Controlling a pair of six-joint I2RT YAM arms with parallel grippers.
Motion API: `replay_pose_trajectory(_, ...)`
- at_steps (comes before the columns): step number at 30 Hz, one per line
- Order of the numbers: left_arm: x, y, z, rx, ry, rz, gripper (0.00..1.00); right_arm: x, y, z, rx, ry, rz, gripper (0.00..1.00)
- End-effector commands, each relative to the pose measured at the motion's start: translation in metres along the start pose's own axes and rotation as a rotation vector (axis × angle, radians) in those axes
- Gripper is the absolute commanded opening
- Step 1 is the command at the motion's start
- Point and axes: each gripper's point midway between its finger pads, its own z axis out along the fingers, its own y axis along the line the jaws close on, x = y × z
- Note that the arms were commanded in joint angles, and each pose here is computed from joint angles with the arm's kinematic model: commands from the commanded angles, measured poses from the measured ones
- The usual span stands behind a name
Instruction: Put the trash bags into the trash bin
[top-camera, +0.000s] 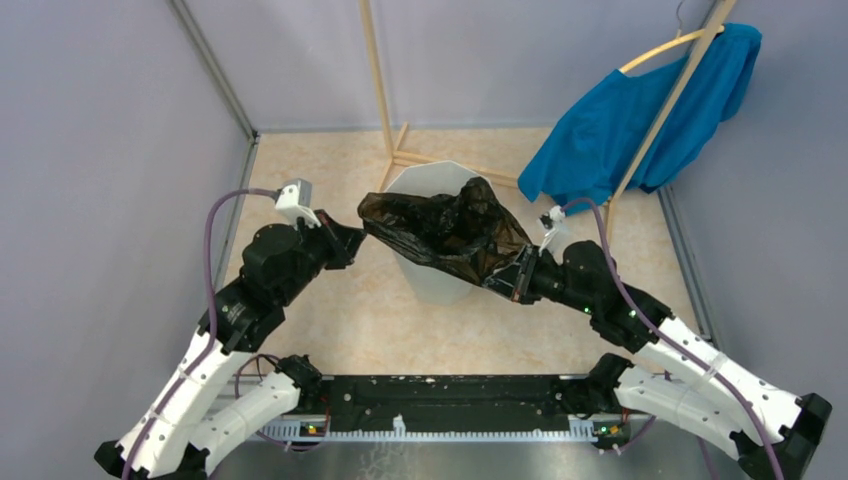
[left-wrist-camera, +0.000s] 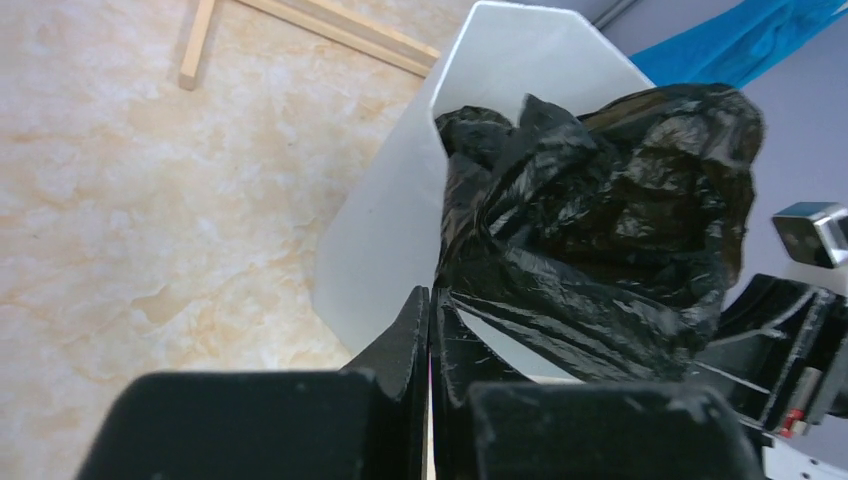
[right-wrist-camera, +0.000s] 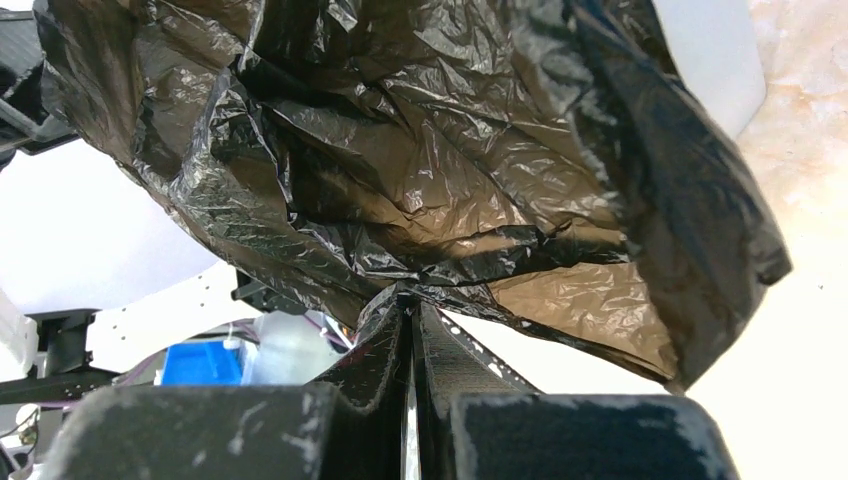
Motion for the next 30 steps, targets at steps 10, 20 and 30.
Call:
replay_pose_trajectory(10,0.013,0.012,-0.022,-0.005,0.020,0.033,0.20,-0.007,0.006,0.012,-0.035,-0.020,-0.039,0.00)
replay_pose_trajectory(20,-0.051,-0.034,-0.035,0.097,-0.101,0.077,0.99,-0.007,0.004,0.012,-0.022,-0.023,-0.055,0.00)
replay_pose_trajectory(30,-0.033,-0.013,0.015,-0.023,-0.030,0.116,0.71,-0.015,0.005,0.007,-0.020,-0.064,-0.052,0.00)
